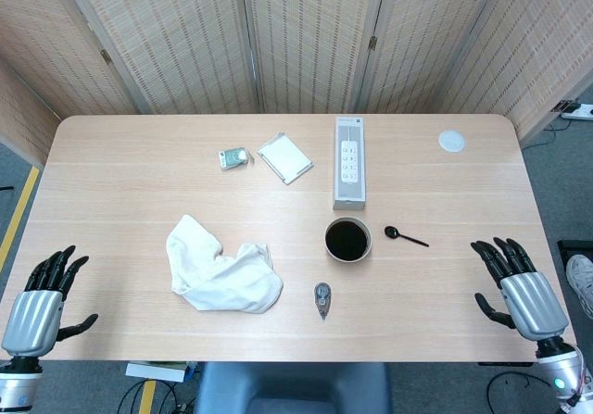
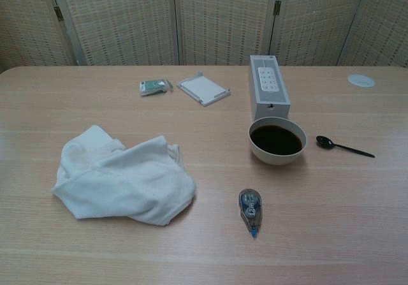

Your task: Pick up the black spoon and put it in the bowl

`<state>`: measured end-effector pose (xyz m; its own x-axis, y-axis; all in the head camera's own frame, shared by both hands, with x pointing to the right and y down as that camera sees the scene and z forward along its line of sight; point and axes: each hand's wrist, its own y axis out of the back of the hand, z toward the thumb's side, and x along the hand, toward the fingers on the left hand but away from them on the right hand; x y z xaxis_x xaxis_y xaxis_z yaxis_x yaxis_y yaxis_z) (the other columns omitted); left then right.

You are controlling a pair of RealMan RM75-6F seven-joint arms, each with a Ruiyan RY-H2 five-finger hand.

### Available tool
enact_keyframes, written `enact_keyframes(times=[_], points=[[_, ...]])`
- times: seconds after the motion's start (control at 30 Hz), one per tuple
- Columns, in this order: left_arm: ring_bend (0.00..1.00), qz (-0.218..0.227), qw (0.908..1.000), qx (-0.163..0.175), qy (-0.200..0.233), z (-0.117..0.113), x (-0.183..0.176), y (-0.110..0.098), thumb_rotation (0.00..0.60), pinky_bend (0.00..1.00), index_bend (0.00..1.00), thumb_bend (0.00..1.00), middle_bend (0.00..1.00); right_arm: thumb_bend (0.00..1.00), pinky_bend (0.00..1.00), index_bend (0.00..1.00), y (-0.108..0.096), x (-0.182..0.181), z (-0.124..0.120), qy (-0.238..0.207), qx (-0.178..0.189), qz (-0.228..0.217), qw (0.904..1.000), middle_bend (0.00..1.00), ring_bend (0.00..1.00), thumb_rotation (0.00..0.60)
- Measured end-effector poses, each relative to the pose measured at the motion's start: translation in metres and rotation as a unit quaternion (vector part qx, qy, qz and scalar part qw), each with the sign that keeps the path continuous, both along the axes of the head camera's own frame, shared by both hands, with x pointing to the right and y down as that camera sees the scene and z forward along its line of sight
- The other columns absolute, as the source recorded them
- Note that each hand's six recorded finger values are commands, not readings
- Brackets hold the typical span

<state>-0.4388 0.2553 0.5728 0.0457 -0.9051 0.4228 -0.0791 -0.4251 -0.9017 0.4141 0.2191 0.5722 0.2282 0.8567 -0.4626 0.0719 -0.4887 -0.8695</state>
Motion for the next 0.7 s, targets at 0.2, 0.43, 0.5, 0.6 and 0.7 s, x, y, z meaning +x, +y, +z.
enact_keyframes(times=[0.2,0.43,0.5,0.6,0.7], points=[[0.07,0.005,0.9999,0.012,0.006,-0.0003,0.004,-0.0047,0.6,0.14,0.16,0.15,0.05,0.31,0.0,0.05,-0.0023,0.0035,-0.0076,-0.004,0.022,0.009,0.9997,0.12,0.06,0.6],[0.07,0.005,0.9999,0.013,0.007,0.0001,0.0056,-0.0066,0.6,0.14,0.16,0.15,0.05,0.31,0.0,0.05,-0.0001,0.0073,-0.0105,-0.003,0.027,0.016,0.9995,0.12,0.06,0.6],[0.07,0.005,0.9999,0.012,0.006,-0.0001,0.0055,-0.0068,0.6,0.14,0.16,0.15,0.05,0.31,0.0,0.05,0.0006,0.0077,-0.0105,-0.003,0.026,0.017,0.9995,0.12,0.06,0.6],[0.07,0.004,0.9999,0.012,0.005,-0.0001,0.0054,-0.0064,0.6,0.14,0.16,0.15,0.06,0.31,0.0,0.05,0.0006,0.0067,-0.0103,-0.003,0.026,0.015,0.9996,0.12,0.06,0.6],[0.07,0.004,0.9999,0.008,0.005,0.0014,0.0054,-0.0053,0.6,0.14,0.16,0.15,0.05,0.31,0.0,0.05,-0.0003,0.0044,-0.0084,-0.002,0.023,0.01,0.9997,0.12,0.06,0.6]])
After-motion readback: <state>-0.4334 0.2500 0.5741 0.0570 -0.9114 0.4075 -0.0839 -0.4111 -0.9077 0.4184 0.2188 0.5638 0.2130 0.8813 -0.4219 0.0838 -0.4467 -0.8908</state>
